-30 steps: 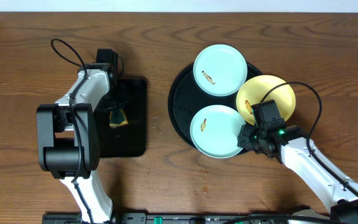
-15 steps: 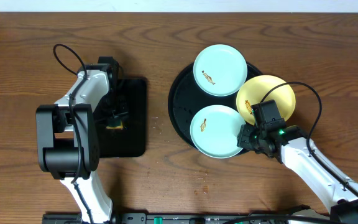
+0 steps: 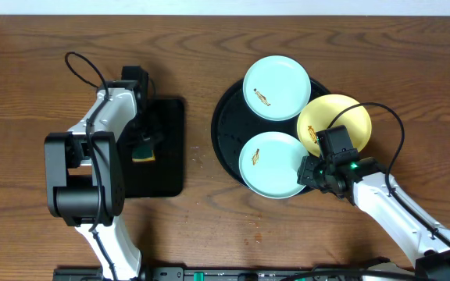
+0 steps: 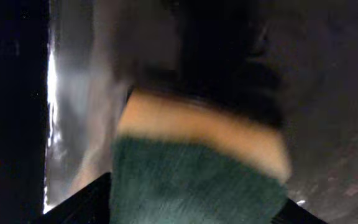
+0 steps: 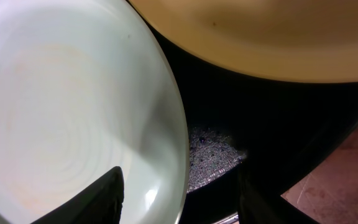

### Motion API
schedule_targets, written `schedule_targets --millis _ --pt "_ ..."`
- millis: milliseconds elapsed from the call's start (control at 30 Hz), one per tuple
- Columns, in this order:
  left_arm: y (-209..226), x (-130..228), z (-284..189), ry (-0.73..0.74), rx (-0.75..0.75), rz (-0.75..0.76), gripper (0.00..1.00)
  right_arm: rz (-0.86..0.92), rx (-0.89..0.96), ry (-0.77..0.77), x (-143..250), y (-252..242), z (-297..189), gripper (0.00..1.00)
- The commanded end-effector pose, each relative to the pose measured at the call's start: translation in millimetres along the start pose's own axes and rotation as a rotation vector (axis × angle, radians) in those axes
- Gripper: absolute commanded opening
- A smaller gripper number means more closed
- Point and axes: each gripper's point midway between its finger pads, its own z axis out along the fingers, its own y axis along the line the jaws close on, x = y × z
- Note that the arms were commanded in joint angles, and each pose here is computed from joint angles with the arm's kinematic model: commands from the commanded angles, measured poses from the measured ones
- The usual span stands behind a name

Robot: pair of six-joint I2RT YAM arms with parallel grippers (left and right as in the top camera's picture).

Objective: Clean dirty plates on tray and stack at the side
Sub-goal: 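Close the left gripper on the sponge and lift it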

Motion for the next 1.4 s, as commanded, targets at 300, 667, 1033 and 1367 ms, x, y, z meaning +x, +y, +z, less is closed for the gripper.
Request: schedule_targets --millis 300,667,1033,1367 --pt "2 8 25 0.009 -0.013 0.010 0.61 -0.026 -0.004 -0.035 -4 3 2 0.40" --pt "2 8 25 0.009 -0.013 0.010 0.61 -0.058 0.013 -0.015 4 6 14 0.16" --pt "3 10 25 0.015 -0.015 0.010 0.61 -0.050 0.053 -0.202 -35 5 10 0.01" --pt "3 10 25 0.016 -0.015 0.011 0.61 -0.053 0.072 -0.174 -31 3 22 0.12"
